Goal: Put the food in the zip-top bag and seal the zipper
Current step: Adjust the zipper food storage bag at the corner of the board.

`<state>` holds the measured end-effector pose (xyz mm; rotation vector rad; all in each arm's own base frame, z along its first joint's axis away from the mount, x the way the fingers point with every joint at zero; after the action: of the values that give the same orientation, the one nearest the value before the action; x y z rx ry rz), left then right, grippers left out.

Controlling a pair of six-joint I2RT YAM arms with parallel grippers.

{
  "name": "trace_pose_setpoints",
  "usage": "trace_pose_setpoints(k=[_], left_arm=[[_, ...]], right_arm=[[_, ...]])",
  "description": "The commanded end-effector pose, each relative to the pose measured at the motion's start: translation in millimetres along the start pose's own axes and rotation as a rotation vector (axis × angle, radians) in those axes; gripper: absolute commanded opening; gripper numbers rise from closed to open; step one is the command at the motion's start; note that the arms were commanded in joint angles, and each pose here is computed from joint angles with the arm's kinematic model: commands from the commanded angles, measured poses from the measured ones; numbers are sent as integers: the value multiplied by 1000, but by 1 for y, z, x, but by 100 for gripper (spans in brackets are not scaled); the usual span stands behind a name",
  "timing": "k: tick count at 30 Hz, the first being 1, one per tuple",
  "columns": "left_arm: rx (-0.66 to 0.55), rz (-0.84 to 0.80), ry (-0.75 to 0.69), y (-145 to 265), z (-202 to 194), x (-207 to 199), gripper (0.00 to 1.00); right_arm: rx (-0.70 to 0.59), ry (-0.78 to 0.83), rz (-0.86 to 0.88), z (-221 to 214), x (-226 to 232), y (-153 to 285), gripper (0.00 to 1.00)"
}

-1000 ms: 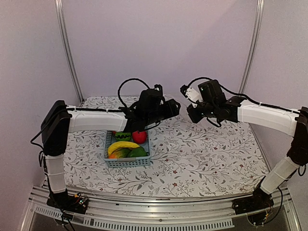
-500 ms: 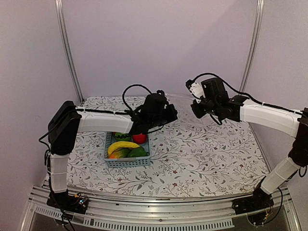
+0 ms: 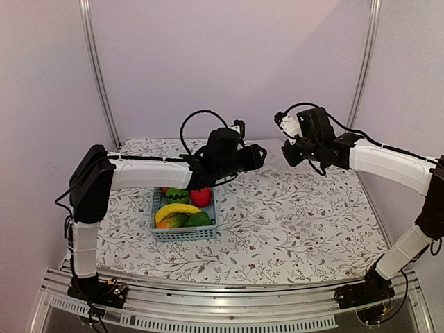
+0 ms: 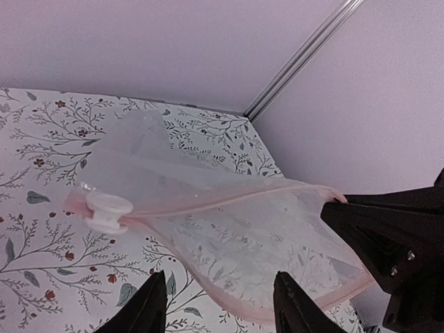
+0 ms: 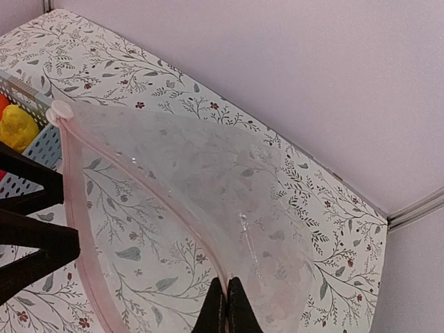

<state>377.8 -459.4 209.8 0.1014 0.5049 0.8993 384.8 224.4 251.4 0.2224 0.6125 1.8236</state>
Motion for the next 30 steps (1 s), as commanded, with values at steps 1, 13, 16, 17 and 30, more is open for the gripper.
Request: trace_pose_setpoints(k=[1, 13, 16, 17, 30], left_arm=[[-56, -98, -148, 11, 27, -24, 58], [214, 102, -456, 96, 4, 38, 95], [369, 167, -511, 120, -13, 65, 91], [423, 183, -533, 129, -19, 74, 89], [830, 203, -597, 204, -71, 161, 69]], right_arm=[[-31, -29, -26, 19, -24, 3, 0], [-95, -92, -221, 37, -136, 9, 0], [-107, -91, -209, 37, -140, 13, 0], [-113, -86, -170, 38, -135, 15, 0], [16, -71, 426, -22, -30, 2, 0]])
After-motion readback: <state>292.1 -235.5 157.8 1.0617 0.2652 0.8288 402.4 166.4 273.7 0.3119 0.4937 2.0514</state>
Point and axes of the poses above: each gripper's point midway between its finger pads, its own y axis back along the fingers, its own x axis along the line the jaws close on, z = x × y, the point moved 3 cm from there along y, back along the fingers, and after that the axes turned 13 degrees about -y, right-handed, at the moved point
